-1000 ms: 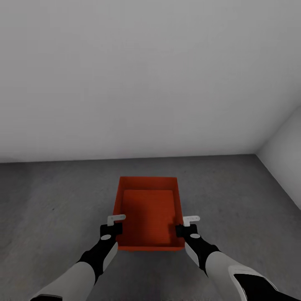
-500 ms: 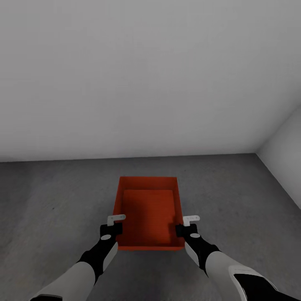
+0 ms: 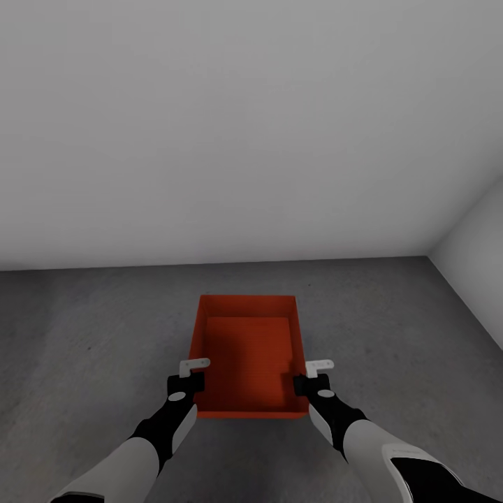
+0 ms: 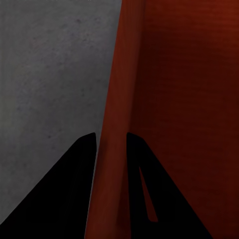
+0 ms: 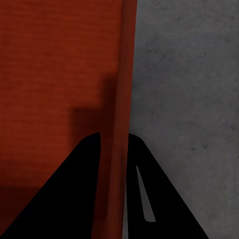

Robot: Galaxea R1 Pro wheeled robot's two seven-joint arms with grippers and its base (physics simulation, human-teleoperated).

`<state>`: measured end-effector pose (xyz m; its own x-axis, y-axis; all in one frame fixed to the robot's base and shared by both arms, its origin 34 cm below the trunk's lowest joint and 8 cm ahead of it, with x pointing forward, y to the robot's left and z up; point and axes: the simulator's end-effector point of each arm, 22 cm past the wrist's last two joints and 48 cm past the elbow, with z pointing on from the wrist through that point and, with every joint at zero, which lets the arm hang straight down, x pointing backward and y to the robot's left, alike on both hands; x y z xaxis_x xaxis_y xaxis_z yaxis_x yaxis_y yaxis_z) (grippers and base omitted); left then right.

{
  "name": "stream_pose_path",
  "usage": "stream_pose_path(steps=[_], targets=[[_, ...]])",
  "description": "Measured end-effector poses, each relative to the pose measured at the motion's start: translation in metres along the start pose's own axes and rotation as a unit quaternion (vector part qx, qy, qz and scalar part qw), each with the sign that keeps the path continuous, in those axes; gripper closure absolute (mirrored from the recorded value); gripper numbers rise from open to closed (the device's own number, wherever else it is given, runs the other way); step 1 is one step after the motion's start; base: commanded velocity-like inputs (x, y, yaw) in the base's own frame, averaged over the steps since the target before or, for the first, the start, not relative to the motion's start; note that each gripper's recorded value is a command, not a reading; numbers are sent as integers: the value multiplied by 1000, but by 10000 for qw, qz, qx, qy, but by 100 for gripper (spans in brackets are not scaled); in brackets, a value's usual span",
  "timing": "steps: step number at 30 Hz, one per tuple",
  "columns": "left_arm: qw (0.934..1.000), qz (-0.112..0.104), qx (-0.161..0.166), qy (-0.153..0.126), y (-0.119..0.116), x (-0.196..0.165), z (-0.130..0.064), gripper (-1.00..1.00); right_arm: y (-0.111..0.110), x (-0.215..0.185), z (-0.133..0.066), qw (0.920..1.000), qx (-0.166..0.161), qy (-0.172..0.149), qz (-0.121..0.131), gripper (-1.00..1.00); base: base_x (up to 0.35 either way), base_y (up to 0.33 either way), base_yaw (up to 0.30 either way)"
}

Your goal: Move the two storage containers from the living room to the garage. In the garage, place one container on the floor and stack the other container on top of it (either order is fine).

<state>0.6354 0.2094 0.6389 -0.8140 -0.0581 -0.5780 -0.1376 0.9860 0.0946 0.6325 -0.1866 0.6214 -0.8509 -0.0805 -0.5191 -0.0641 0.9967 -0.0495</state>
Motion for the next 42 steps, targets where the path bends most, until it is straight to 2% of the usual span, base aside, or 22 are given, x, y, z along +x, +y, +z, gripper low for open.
stream_pose_path(steps=[9,12,15,42], targets=[[10000,7,2,2,0,0,0,100,0,1,0,10000,0,3,8,100,0,0,0],[9999,34,0,159,1,15,0,100,1,16,-1,9999,6,167,16,100,3,0,0],[9998,45,10,194,2,19,0,100,2,20,-2,9998,7,207,20,100,130,0,0],[9998,33,7,184,1,19,-1,100,1,19,-2,9998,6,196,1,100,78,0,0]])
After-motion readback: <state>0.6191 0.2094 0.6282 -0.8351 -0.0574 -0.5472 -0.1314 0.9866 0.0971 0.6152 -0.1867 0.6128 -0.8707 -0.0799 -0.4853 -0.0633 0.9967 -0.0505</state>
